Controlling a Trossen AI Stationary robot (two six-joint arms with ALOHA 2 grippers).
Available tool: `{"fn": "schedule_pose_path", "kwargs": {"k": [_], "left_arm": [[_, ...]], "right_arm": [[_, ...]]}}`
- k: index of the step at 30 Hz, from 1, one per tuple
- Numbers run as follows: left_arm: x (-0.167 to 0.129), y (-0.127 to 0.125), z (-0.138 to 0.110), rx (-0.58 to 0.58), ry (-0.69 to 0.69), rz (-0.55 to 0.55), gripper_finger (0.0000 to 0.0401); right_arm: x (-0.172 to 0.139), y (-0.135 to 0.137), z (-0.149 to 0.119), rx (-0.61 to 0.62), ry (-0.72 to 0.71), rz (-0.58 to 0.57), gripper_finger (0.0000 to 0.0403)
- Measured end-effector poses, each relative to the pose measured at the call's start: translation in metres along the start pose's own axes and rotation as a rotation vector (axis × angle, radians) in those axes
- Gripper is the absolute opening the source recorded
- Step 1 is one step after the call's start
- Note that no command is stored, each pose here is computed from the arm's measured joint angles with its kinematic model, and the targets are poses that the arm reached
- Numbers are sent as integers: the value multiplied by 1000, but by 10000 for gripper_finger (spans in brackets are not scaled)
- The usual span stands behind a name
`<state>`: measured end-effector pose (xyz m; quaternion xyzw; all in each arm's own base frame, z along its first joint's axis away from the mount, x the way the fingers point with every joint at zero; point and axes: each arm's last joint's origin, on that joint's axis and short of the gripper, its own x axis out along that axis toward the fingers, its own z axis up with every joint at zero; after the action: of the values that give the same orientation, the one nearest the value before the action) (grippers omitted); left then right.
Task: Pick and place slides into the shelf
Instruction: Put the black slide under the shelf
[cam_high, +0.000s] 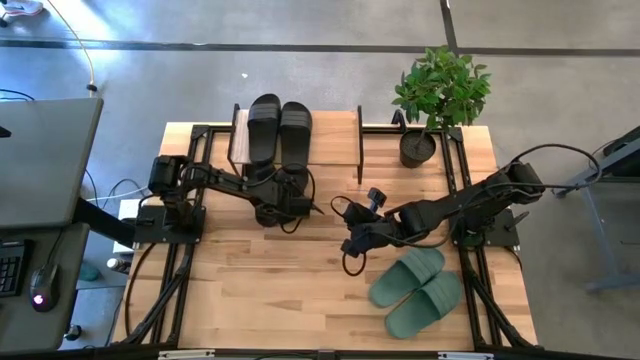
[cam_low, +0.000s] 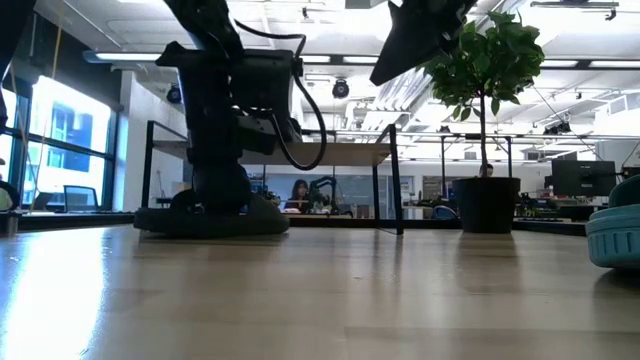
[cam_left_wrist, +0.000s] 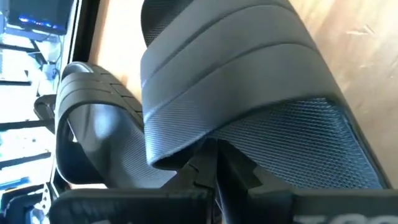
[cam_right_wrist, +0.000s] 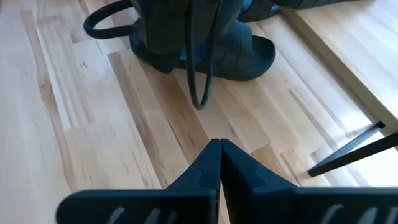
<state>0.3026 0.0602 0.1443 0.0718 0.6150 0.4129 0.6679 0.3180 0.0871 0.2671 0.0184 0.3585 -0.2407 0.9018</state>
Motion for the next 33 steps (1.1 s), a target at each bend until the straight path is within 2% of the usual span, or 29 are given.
{"fn": "schedule_pose_path", "kwargs": {"k": [11, 15, 20, 23, 27, 28, 30, 33], "left_arm": [[-16, -18, -7, 76, -48, -22, 7], [-30, -25, -12, 103, -84, -37, 28], [-53, -26, -21, 60, -118, -58, 67], [-72, -22, -27, 39, -143, -75, 89], [-106, -15, -34, 43, -251, -142, 105], [-115, -12, -37, 44, -283, -165, 107], [-133, -6, -45, 54, -347, -210, 107], [-160, 7, -58, 63, -441, -300, 104]], "right_arm": [[0, 0, 0, -23, -3, -6, 0], [1, -1, 1, -20, -3, -8, 0], [7, -5, 3, 14, -2, 12, 0], [21, -4, -1, 98, -51, 108, 0], [48, -2, -23, 270, -197, 386, 0], [53, -4, -31, 331, -236, 424, 0], [62, -12, -48, 434, -274, 416, 0], [69, -19, -63, 501, -291, 305, 0]]}}
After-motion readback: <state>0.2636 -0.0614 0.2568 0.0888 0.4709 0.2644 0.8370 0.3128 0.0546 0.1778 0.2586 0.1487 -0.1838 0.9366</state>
